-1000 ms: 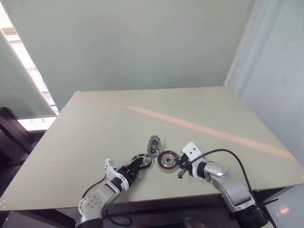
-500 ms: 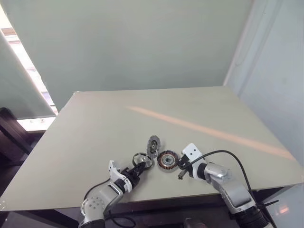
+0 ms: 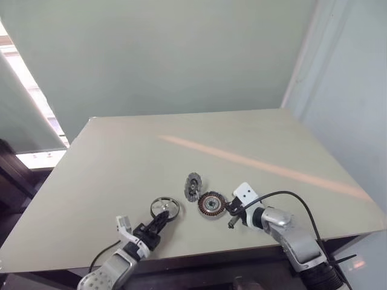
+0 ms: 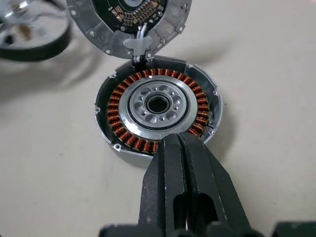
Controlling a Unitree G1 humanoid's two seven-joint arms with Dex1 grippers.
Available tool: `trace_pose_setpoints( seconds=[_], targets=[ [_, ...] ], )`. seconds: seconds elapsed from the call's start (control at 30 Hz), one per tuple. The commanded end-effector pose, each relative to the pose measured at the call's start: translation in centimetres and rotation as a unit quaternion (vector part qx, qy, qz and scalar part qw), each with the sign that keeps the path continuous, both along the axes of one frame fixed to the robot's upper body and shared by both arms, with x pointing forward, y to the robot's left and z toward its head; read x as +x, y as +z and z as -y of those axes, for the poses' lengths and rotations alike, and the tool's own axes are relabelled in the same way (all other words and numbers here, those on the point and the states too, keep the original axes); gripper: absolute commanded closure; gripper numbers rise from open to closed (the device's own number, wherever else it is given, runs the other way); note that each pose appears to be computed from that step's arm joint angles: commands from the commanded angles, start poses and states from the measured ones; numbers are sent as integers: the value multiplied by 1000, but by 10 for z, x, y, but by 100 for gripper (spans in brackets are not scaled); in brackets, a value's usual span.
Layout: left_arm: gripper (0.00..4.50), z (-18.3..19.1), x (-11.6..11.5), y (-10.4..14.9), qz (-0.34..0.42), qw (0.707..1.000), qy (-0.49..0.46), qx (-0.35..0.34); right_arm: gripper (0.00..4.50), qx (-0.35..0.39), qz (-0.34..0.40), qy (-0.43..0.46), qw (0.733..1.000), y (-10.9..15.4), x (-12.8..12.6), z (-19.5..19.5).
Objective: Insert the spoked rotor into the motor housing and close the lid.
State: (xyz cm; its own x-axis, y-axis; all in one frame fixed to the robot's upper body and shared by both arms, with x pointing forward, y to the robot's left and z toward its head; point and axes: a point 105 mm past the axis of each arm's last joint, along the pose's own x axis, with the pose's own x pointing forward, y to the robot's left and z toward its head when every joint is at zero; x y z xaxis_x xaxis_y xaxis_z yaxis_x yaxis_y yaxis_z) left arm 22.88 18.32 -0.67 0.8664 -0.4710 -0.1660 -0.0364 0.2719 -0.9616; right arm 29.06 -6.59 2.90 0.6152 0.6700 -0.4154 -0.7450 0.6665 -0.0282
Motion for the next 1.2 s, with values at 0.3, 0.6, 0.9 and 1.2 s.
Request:
trace_pose_setpoints(
  seconds=[0.3, 0.6, 0.9, 1.2],
  targets=[
    [420, 27, -23, 29, 49, 993, -101, -28, 450, 40, 7, -8, 999, 14, 4, 20],
    [420, 57, -32, 44, 87, 973, -210, -38, 450, 41, 0, -22, 999, 12, 2, 37],
    [420, 81, -11, 54, 124, 964, -226, -60, 450, 39, -9, -40, 998, 6, -4, 44],
    [420, 117, 31, 56, 134, 964, -218, -69, 450, 38, -11, -42, 998, 5, -7, 42]
  ],
)
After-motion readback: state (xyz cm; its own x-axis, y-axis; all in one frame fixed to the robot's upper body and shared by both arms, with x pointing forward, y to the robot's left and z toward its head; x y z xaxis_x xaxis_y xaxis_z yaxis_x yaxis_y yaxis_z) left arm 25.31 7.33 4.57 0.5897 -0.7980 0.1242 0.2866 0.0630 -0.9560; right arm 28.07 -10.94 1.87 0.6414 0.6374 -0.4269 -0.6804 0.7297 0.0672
